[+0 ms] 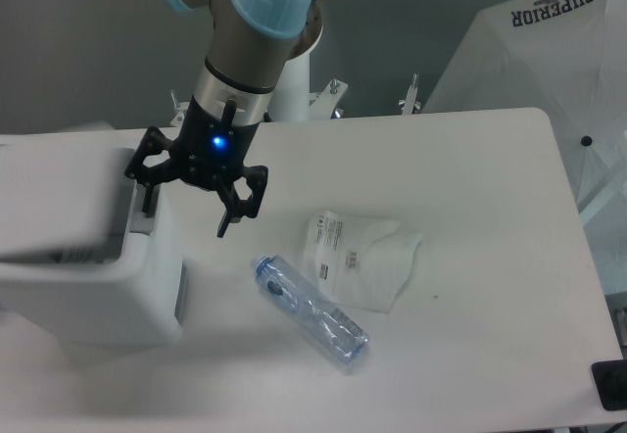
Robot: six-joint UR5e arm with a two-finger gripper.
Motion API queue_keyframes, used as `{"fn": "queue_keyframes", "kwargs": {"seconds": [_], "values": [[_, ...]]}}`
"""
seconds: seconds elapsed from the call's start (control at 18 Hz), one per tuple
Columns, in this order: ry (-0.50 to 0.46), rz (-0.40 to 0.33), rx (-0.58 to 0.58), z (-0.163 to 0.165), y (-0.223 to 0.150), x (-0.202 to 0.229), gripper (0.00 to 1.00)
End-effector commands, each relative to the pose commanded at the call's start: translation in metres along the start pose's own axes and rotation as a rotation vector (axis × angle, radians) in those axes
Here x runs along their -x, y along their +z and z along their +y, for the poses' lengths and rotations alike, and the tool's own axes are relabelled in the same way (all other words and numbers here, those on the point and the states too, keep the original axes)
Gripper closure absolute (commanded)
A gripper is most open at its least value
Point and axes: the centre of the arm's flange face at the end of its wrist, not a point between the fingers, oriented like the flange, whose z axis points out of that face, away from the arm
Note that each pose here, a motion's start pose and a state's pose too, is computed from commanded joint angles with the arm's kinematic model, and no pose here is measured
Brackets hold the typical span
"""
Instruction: Open the trash can
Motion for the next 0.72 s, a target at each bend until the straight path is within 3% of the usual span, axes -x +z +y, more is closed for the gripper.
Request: {"fn": "queue_keyframes", "kwargs": {"seconds": [0.17, 0.72], "values": [[0.006, -0.003, -0.01, -0.003, -0.005, -0.002, 0.0], [0.098, -0.112, -0.225, -0.062, -0.104, -0.001, 0.0]]}}
